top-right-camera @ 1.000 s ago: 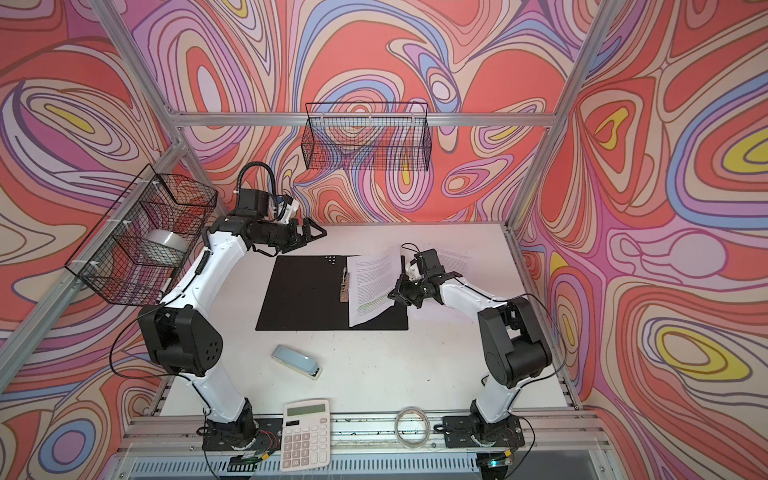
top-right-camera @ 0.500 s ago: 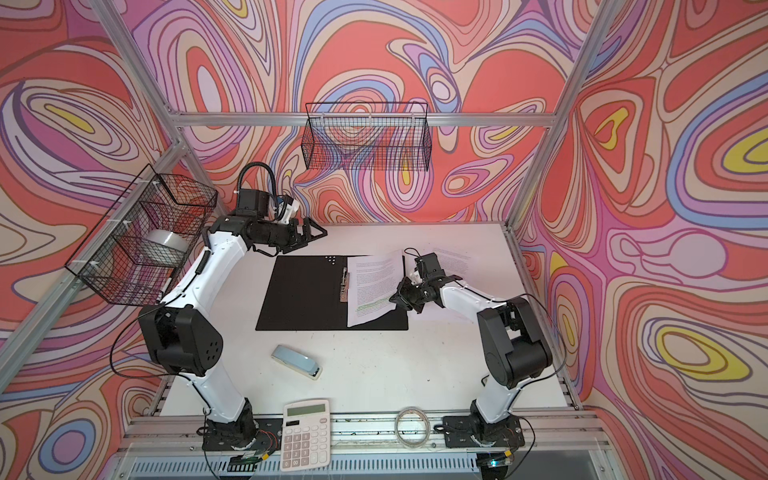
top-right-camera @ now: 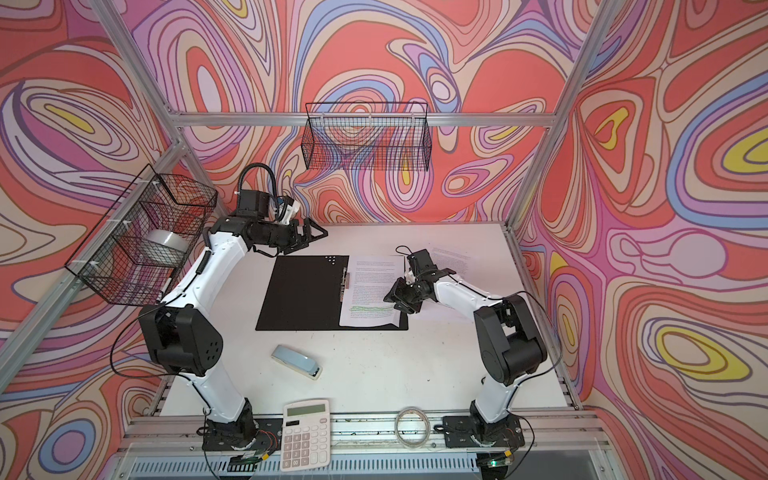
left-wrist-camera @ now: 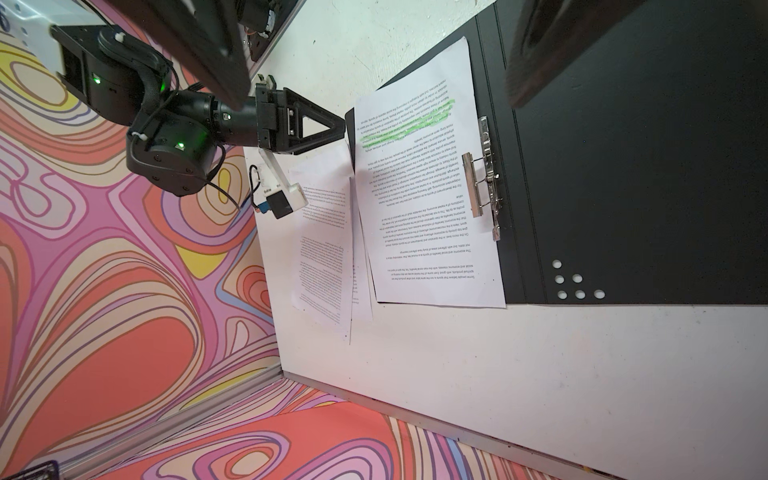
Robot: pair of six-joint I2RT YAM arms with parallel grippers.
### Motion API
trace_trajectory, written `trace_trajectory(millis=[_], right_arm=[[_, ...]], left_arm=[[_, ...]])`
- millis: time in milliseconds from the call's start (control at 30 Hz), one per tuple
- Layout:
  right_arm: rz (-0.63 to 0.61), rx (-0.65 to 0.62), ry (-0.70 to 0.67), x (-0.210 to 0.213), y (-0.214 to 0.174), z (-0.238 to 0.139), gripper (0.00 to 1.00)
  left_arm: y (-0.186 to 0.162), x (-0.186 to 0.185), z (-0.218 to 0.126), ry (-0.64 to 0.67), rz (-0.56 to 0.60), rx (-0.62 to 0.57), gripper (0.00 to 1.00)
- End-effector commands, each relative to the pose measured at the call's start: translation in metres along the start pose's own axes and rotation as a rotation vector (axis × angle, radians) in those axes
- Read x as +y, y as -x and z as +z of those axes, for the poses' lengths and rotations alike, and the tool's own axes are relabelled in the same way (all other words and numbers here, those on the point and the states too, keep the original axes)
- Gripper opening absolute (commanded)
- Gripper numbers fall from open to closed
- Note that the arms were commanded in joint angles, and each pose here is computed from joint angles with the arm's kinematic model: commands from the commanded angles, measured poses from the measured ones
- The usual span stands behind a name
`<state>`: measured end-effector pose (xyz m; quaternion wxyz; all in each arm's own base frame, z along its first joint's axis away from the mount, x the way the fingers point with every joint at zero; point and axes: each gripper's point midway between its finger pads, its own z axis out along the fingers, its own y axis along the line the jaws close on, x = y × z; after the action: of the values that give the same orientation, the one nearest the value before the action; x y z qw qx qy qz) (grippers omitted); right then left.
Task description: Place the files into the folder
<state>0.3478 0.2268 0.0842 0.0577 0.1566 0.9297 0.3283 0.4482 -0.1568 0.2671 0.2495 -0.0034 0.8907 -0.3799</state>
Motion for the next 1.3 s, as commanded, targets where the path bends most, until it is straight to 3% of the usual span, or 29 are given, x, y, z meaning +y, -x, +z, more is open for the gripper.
trace_trajectory(millis=[0,133,267,467,833,1067,1267], right_arm=[[-0.022,-0.005,-0.091,-0.014,0.0,0.0,0.46],[-0.06,-0.005,-0.147,-0.021,-0.008,-0.001,0.4],[-0.086,0.025,-0.114,-0.018,-0.02,0.007,0.28],[-0.072,0.049,-0.149,-0.032,-0.022,0.025,0.2],[-0.083,0.066,-0.187,-0.042,-0.014,0.046,0.19],[-0.143,0.007,-0.156,-0.02,-0.002,0.028,0.29],[-0.269,-0.214,-0.271,0.008,0.03,-0.047,0.49]], left_arm=[[0.003,-0.001,0.002,-0.019,-0.005,-0.007,0.96],[0.001,0.0,0.003,-0.022,-0.008,-0.003,0.96],[0.001,0.001,0.004,-0.026,-0.01,-0.002,0.96],[-0.001,0.001,0.005,-0.03,-0.014,0.003,0.96],[-0.002,0.002,0.004,-0.023,-0.004,-0.002,0.96],[-0.002,0.001,0.004,-0.031,-0.011,-0.001,0.96],[-0.001,-0.008,0.004,-0.047,0.019,0.004,0.95]])
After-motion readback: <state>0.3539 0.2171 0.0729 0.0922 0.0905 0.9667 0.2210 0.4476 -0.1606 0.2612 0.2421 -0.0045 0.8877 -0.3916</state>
